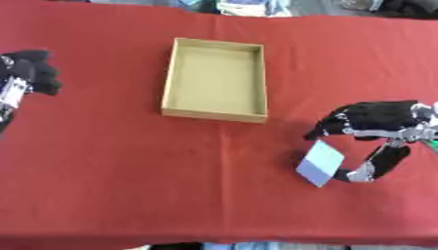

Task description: Pick up objects on the table and place them in the box.

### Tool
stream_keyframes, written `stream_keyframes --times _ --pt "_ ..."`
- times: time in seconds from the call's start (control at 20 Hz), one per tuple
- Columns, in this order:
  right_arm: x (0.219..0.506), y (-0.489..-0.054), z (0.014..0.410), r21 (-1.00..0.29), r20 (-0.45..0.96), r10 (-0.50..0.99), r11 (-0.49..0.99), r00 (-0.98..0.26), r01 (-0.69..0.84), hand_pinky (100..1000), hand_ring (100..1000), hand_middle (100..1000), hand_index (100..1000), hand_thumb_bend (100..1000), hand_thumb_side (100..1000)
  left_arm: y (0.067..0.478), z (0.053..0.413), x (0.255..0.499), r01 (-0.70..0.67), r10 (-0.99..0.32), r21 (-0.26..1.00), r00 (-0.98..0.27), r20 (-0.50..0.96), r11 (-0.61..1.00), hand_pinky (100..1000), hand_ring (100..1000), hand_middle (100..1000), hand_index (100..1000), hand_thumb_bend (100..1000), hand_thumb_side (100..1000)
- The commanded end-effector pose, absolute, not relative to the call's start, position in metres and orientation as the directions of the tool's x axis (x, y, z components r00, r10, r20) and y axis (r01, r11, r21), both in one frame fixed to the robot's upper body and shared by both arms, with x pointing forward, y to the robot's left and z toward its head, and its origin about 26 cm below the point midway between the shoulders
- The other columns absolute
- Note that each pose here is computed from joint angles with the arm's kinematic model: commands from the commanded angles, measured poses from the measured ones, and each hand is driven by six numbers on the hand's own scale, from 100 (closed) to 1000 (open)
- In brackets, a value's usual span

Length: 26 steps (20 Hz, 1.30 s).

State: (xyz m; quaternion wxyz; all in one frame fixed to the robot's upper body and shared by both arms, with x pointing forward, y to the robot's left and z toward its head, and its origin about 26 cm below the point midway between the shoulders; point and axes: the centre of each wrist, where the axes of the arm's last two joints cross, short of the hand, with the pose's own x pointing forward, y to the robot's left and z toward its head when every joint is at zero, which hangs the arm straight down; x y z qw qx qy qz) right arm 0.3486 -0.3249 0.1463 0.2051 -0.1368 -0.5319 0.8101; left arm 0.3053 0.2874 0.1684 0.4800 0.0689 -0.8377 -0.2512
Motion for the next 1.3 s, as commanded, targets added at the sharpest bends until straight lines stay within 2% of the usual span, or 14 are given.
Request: stream_keyframes --times 0.05,0.35,0.75,1.0,1.3 --pt "0.349 -0.325 0.158 -0.791 -0.065 0.247 -0.603 -0.967 -0.101 791 740 769 913 289 582 0.287 0.177 0.305 0.117 -0.367 0.505 -0.551 0.749 0.855 644 628 612 808 100 787" --pt "0.346 -0.324 0.159 -0.789 -0.072 0.239 -0.608 -0.968 -0.091 789 757 784 818 263 569 0.288 0.176 0.305 0.115 -0.369 0.505 -0.549 0.750 0.856 644 628 612 807 100 787" --pt "0.340 -0.326 0.160 -0.809 -0.063 0.239 -0.581 -0.969 -0.091 784 778 772 629 223 545 0.288 0.176 0.305 0.114 -0.370 0.505 -0.548 0.750 0.856 645 629 612 807 100 787" --pt "0.338 -0.328 0.162 -0.836 -0.028 0.253 -0.537 -0.967 -0.116 780 769 758 598 192 542 0.288 0.176 0.304 0.113 -0.371 0.505 -0.547 0.751 0.856 645 629 612 807 100 787" --pt "0.335 -0.330 0.185 -0.885 0.025 0.274 -0.441 -0.961 -0.149 775 757 747 586 159 534 0.289 0.175 0.304 0.113 -0.374 0.506 -0.542 0.752 0.855 645 630 612 807 100 788"
